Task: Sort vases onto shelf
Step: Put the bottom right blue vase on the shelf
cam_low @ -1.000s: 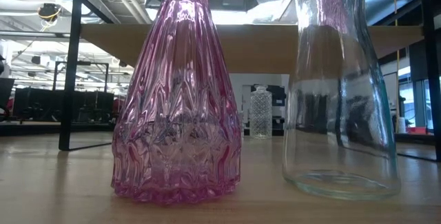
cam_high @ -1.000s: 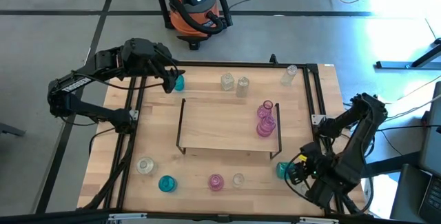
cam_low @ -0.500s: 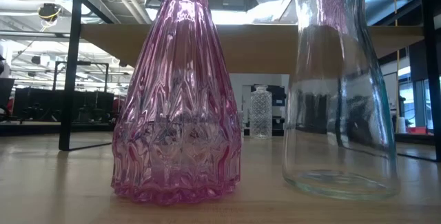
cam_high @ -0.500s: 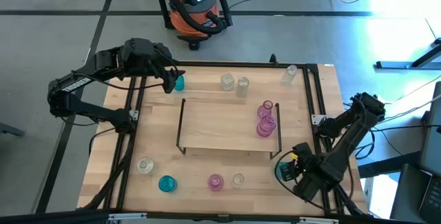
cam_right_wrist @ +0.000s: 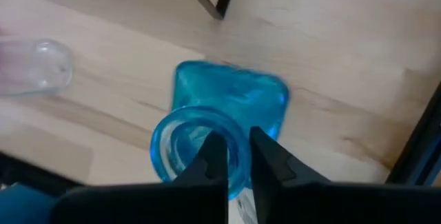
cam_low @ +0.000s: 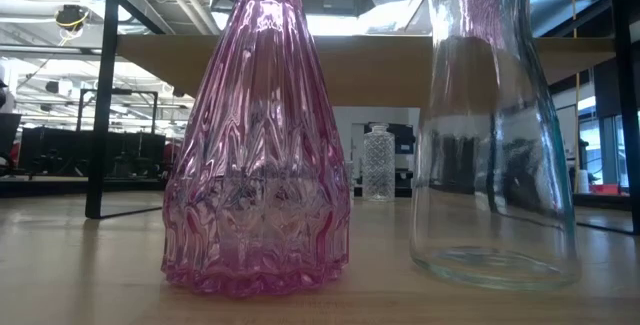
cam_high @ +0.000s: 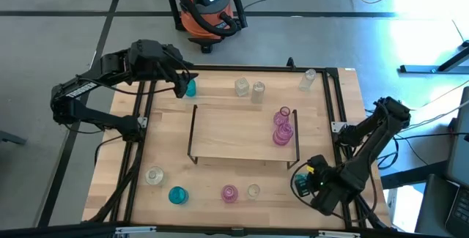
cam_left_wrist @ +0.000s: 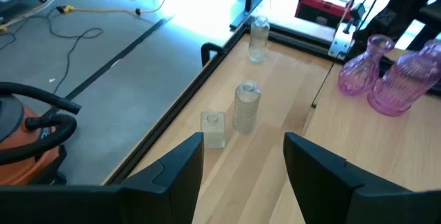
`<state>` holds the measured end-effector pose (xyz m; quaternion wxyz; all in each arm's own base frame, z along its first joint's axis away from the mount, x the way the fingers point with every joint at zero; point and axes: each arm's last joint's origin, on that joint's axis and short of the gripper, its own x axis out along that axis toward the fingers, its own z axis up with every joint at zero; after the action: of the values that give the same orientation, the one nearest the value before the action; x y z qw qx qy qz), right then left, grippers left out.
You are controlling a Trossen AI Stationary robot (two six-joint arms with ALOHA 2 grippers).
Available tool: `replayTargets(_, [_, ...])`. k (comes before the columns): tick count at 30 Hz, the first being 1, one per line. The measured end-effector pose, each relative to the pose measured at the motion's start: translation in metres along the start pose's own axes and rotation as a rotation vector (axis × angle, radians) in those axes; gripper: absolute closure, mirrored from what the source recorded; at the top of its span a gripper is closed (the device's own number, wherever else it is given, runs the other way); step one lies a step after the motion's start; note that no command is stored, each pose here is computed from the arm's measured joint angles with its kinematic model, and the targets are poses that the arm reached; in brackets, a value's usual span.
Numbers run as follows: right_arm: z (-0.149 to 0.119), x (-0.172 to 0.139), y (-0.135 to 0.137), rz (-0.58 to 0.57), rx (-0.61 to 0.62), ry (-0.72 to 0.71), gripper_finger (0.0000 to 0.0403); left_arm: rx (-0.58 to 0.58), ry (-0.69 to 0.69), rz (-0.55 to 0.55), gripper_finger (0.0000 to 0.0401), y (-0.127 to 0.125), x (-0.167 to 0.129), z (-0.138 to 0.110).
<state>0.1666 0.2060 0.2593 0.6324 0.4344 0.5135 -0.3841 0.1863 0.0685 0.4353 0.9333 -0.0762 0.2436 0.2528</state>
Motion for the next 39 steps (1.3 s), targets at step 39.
replayTargets(39, [0.279,-0.139,0.077,0.626,-0.268,-0.094,0.0402,0.013,-0.018,-0.061,0.0209,-0.006,0.022,0.007])
